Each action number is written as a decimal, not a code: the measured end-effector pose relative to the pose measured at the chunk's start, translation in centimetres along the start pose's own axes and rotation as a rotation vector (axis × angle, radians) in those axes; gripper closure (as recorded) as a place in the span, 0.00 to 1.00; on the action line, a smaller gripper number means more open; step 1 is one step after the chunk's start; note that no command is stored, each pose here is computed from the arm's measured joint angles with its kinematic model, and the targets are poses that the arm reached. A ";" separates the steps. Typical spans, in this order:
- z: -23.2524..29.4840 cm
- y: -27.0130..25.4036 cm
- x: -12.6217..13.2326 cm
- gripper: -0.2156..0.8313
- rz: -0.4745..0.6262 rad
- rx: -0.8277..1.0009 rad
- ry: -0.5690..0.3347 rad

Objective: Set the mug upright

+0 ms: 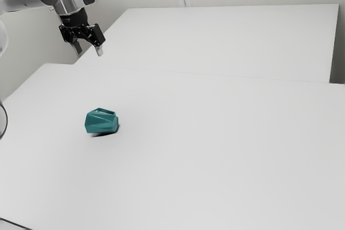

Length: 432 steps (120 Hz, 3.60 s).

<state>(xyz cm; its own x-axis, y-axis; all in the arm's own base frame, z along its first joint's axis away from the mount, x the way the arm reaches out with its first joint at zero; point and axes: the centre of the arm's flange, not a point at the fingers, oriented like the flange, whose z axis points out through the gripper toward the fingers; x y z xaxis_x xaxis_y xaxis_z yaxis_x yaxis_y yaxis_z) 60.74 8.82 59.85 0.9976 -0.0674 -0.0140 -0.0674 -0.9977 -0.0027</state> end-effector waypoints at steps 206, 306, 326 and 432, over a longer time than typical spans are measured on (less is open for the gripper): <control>30.3 -19.2 -6.6 0.21 -0.106 -0.787 0.169; 28.8 -16.9 -6.7 0.93 0.029 -0.902 0.267; 25.2 -14.8 -5.8 0.94 0.106 -0.888 0.298; 19.9 3.2 -1.6 0.96 0.273 -0.010 0.087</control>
<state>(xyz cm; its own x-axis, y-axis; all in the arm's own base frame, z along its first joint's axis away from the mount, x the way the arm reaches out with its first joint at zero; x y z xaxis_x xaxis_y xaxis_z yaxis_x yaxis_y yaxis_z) 58.68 5.79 39.94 0.9401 -0.3330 0.0733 -0.3338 -0.9426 -0.0012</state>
